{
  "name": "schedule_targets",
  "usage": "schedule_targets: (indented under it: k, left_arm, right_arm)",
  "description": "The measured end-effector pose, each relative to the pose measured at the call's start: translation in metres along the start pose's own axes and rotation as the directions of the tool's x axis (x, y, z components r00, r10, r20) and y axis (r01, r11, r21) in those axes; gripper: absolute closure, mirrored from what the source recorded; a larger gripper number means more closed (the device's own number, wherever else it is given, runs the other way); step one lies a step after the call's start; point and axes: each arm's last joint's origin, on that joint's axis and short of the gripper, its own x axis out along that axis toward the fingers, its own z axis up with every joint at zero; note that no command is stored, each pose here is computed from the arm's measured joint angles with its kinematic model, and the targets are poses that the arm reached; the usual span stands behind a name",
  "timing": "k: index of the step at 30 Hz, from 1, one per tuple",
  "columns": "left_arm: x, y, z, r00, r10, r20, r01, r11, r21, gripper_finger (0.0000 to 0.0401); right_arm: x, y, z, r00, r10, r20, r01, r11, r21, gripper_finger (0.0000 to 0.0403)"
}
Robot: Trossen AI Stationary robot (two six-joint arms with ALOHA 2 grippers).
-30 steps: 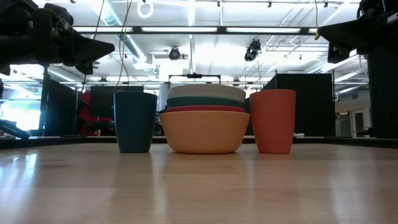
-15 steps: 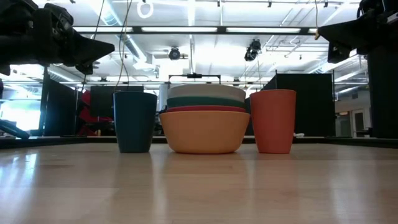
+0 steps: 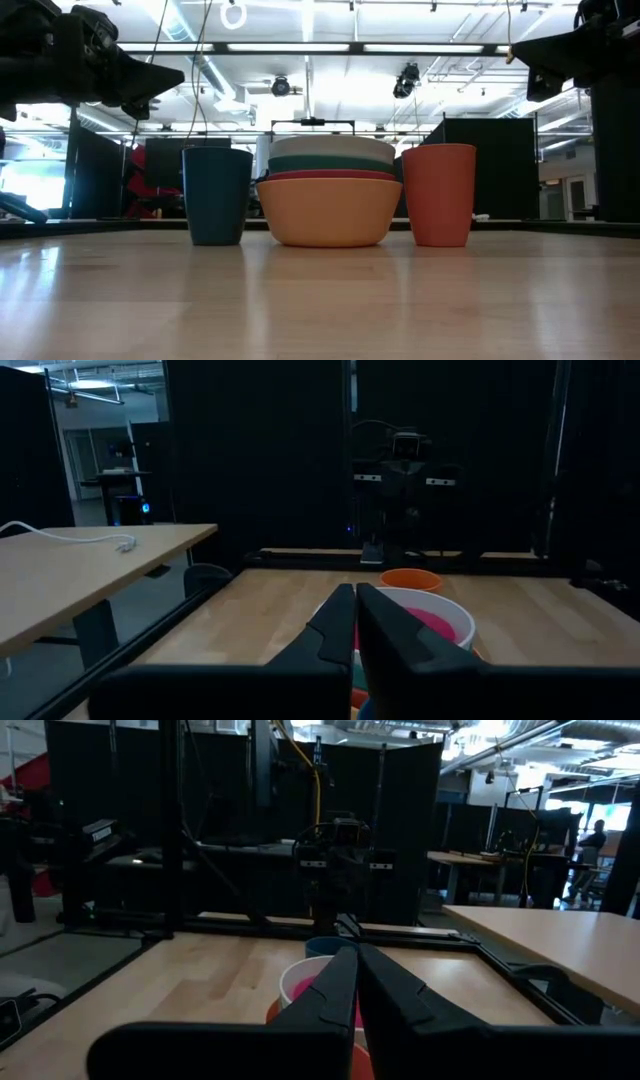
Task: Nest bowls inside each other
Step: Return to Home Position
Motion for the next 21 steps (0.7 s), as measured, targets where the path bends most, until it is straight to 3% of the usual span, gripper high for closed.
schedule_targets:
  k: [21]
  left_arm:
    - [0.0, 0.0, 0.0, 1.0, 0.0, 0.0, 0.0, 1.0, 0.0, 0.0397]
  right_arm:
    - [0.0, 0.0, 0.0, 1.0, 0.0, 0.0, 0.0, 1.0, 0.0, 0.0403]
